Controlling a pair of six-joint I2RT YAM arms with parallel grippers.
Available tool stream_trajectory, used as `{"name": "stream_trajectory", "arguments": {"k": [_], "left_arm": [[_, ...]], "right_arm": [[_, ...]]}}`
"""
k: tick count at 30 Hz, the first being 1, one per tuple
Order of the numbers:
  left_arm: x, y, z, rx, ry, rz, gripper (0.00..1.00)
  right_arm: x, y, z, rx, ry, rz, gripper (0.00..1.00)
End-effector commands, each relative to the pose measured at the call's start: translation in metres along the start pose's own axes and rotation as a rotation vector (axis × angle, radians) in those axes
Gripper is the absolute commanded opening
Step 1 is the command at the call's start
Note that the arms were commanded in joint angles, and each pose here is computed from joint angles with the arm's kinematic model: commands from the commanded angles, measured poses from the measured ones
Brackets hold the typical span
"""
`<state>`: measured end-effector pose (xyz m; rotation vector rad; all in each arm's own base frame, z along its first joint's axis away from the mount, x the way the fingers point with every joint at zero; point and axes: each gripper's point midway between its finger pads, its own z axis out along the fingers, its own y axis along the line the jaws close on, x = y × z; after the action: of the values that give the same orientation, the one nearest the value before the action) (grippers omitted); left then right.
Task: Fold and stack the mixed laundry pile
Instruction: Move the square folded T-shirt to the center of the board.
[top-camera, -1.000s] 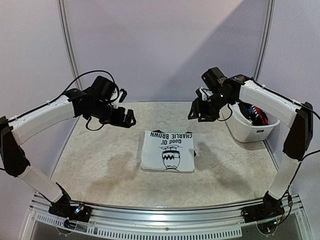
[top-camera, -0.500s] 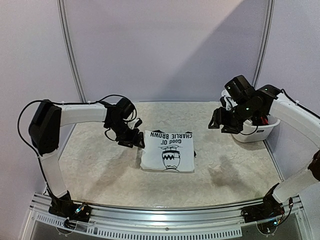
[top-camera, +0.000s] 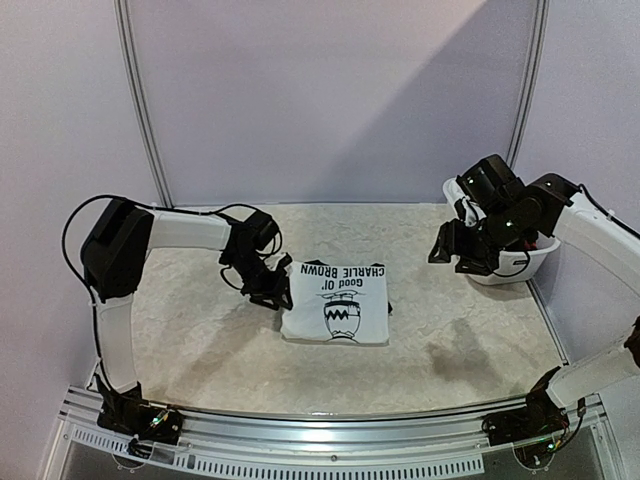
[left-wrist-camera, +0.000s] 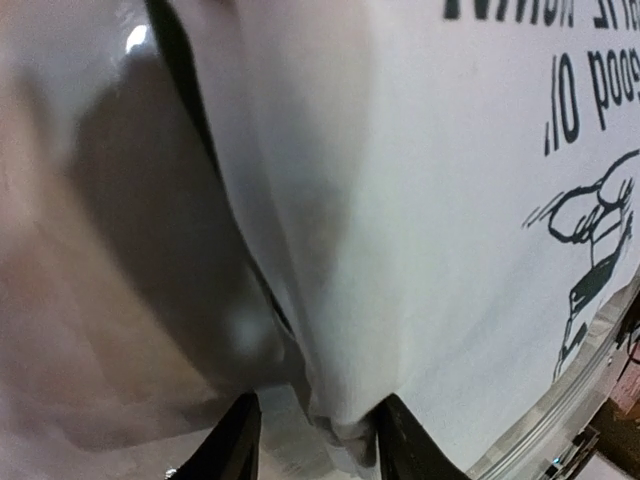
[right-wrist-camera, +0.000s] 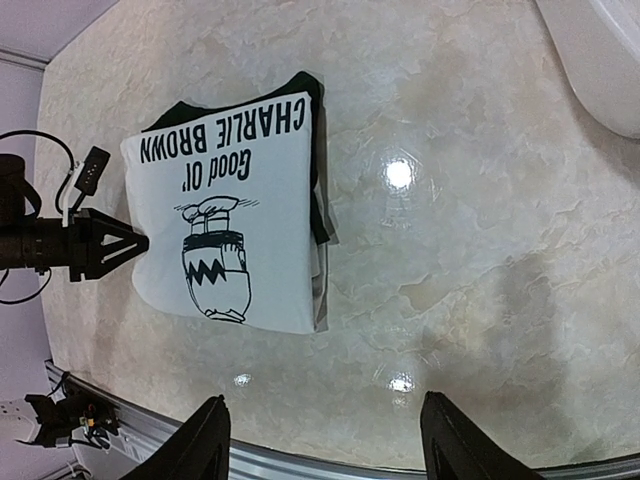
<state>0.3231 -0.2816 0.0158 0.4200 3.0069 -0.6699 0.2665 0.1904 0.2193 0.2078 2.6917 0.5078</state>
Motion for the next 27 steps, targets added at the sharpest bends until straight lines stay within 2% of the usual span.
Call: {"name": "stream_trajectory", "arguments": {"k": [1, 6, 11, 17, 27], "left_arm": [[-0.008, -0.002, 0.010, 0.031, -0.002, -0.011, 0.36], [-0.011, -0.001, 0.022, 0.054, 0.004, -0.050, 0.21], [-0.017, -0.004, 0.027, 0.076, -0.008, -0.073, 0.00], [-0.022, 0.004, 0.005, 0.018, -0.024, -0.030, 0.00], [-0.017, 0.084, -0.050, -0.202, -0.006, -0.038, 0.00]], "right_arm": [[0.002, -0.006, -0.008, 0.011, -0.016, 0.024, 0.66], [0.003, -0.007, -0.012, 0.012, -0.018, 0.029, 0.66], [0.002, -0.006, -0.014, 0.009, -0.021, 0.027, 0.66], [0.000, -0.004, -0.012, 0.011, -0.019, 0.025, 0.66], [0.001, -0.005, -0.010, 0.011, -0.017, 0.017, 0.65]]}}
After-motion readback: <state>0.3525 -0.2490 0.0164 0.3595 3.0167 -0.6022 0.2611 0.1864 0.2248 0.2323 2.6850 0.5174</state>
